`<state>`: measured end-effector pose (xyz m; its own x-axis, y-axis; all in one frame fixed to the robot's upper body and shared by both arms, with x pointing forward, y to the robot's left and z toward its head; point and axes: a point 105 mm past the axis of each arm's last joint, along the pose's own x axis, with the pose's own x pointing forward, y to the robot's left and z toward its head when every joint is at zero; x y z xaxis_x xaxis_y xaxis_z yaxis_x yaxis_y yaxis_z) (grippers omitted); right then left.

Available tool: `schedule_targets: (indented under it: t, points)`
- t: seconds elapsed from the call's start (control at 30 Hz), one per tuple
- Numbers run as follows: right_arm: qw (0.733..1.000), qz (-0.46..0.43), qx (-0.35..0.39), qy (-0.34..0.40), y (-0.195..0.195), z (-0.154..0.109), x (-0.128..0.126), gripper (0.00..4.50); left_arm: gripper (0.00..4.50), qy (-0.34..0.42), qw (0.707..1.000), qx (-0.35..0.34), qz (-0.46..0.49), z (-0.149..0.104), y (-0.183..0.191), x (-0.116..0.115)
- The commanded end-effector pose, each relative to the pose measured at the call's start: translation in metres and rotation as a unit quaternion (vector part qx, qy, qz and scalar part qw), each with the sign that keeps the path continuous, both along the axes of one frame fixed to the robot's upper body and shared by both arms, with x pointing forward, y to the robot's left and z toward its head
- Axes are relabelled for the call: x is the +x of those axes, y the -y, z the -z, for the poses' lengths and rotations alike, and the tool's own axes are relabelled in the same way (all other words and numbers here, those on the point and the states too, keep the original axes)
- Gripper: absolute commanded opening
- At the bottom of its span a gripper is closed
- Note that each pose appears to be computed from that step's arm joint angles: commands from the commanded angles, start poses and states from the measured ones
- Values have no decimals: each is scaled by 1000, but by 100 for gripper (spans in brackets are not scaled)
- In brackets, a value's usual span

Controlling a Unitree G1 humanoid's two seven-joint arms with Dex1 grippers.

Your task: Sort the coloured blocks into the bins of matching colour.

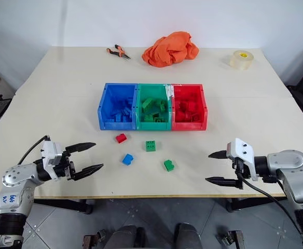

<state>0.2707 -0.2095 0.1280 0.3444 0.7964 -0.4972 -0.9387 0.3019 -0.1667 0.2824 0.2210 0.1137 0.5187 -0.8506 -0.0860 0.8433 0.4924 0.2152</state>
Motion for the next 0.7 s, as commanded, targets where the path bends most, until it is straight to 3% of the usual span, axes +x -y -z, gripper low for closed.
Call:
schedule_targets:
  t: [0.03,0.47,0.57,0.7]
  points:
    - [999,-24,13,27,-27,-4,9,446,450,23,1000,2,3,-12,1,4]
    - [993,-118,12,12,-100,34,34,446,450,30,999,-2,14,-17,14,-5]
    - [991,-130,33,15,-109,32,33,388,450,31,1000,-4,5,-16,12,-9]
    - [990,-132,37,29,-111,29,34,249,450,28,1000,-6,-2,-14,11,-12]
